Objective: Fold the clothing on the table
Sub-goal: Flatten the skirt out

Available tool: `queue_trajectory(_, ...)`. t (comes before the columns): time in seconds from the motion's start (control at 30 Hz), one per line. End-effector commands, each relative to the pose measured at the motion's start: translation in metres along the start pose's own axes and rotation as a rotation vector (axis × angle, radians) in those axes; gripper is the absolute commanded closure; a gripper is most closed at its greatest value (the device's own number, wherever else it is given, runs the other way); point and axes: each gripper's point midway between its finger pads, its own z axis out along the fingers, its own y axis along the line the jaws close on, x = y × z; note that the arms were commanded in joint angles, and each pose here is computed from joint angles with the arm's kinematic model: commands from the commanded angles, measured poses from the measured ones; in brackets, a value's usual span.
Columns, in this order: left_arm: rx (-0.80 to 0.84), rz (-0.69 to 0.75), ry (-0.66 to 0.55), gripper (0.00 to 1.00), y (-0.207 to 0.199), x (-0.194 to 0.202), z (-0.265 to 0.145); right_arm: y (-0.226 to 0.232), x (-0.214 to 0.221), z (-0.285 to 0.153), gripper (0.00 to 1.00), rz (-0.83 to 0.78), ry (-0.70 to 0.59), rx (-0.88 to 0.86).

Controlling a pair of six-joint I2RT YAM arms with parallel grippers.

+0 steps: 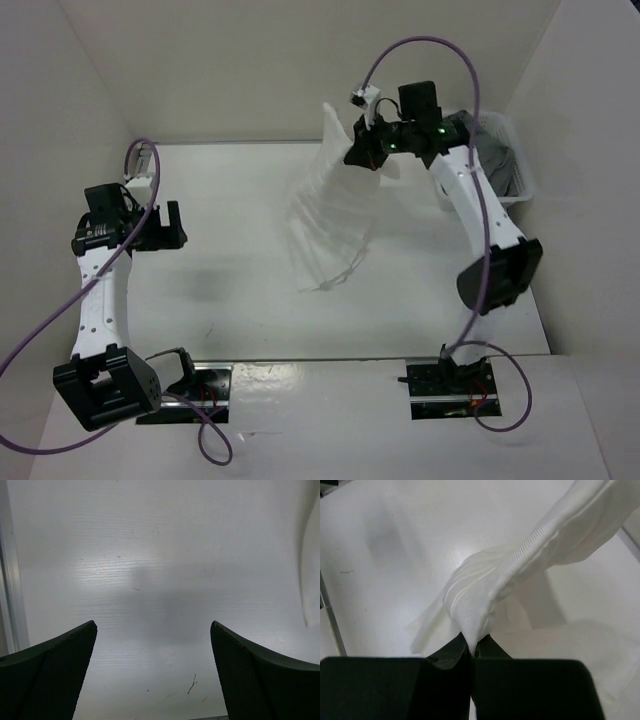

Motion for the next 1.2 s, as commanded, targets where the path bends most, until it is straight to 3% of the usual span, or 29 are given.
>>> queue_trajectory(0.0, 0.037, -0.004, -0.024, 0.00, -0.005, -0.003, 0.002, 0.021, 0.057, -0.009, 1.00, -0.006, 0.177, 0.029)
queue_trajectory(0.07, 0.061, -0.007, -0.020, 0.00, -0.009, -0.004, 0.002, 0.012, 0.120, -0.007, 0.80, 0.004, 0.383, 0.128)
queue_trajectory(0.13, 0.073, -0.001, -0.013, 0.00, -0.010, -0.003, 0.004, 0.016, 0.160, -0.007, 0.77, -0.013, 0.540, 0.181)
queue_trajectory(0.17, 0.082, -0.001, -0.015, 0.00, -0.012, -0.003, 0.004, 0.024, 0.199, -0.005, 0.68, 0.017, 0.659, 0.160)
queue_trajectory(0.23, 0.094, -0.001, -0.017, 0.00, -0.014, -0.004, 0.004, 0.041, 0.235, -0.006, 0.42, -0.004, 0.819, 0.123)
queue_trajectory(0.3, 0.106, 0.005, -0.010, 0.00, -0.015, -0.003, 0.007, 0.060, 0.268, -0.012, 0.37, 0.009, 0.969, 0.029)
queue_trajectory(0.37, 0.124, 0.005, -0.013, 0.00, -0.018, -0.003, 0.006, 0.075, 0.271, -0.012, 0.31, 0.016, 0.990, -0.067)
queue_trajectory(0.5, 0.124, 0.005, -0.013, 0.00, -0.018, -0.003, 0.006, 0.058, 0.229, 0.009, 0.28, -0.026, 0.863, -0.011)
queue_trajectory(0.7, 0.043, 0.009, -0.040, 0.00, -0.006, -0.007, 0.001, 0.013, 0.102, 0.036, 0.27, -0.024, 0.406, 0.164)
queue_trajectory(0.83, -0.017, 0.012, -0.088, 0.00, 0.000, -0.011, -0.008, -0.017, 0.068, 0.022, 0.25, 0.062, 0.244, 0.220)
queue_trajectory(1.0, -0.070, -0.009, -0.024, 0.00, 0.017, -0.018, 0.003, -0.033, 0.116, 0.033, 0.25, 0.128, 0.322, 0.258)
queue_trajectory(1.17, -0.024, 0.023, -0.103, 0.00, 0.011, -0.051, -0.001, -0.044, 0.151, 0.043, 0.27, 0.212, 0.335, 0.271)
